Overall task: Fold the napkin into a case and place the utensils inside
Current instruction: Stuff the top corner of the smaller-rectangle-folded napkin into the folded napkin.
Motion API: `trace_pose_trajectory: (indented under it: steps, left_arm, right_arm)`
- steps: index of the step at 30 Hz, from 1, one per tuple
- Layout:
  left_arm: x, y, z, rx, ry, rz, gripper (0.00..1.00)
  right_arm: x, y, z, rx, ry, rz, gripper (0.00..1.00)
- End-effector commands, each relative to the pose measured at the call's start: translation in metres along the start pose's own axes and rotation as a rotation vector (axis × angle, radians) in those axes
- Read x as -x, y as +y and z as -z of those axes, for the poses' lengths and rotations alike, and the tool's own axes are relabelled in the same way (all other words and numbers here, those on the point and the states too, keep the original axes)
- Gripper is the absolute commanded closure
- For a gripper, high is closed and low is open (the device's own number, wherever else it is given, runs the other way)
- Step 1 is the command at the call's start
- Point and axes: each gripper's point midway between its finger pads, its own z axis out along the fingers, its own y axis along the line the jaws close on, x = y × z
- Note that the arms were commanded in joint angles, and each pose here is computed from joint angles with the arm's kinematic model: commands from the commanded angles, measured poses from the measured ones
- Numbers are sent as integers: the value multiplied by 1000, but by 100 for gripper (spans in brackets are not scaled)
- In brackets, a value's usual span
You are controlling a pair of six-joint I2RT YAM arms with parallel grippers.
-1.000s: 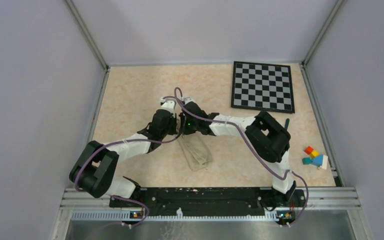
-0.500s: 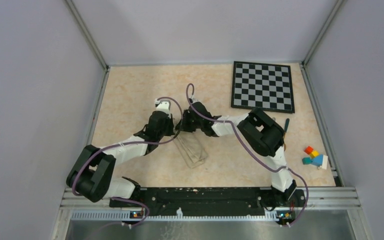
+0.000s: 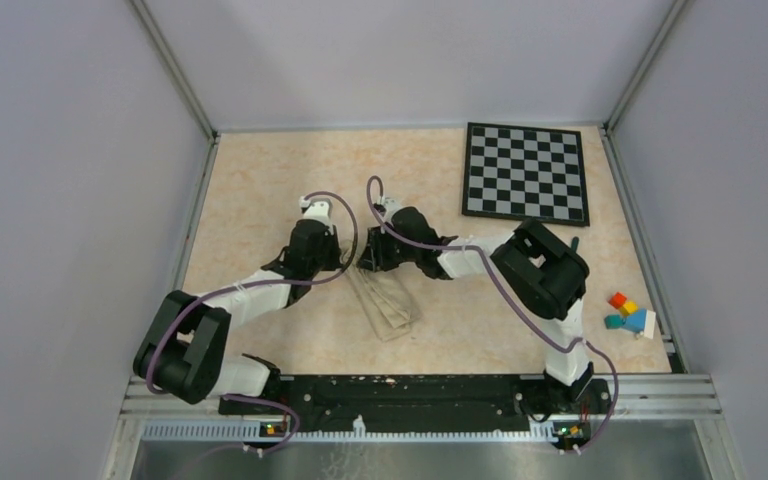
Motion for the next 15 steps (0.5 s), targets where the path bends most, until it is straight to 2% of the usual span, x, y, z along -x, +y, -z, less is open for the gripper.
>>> trace_pose_trajectory:
  steps: [1, 5, 15]
  left_arm:
    - [22, -5, 4, -22, -63, 15, 100]
    - [24, -8, 6, -42, -66, 15, 100]
    - [20, -13, 6, -73, -49, 7, 100]
  right_arm:
    - [20, 8, 15, 13, -51, 237, 64]
    - [29, 14, 8, 32, -61, 279, 63]
    - [37, 20, -6, 58, -99, 234, 61]
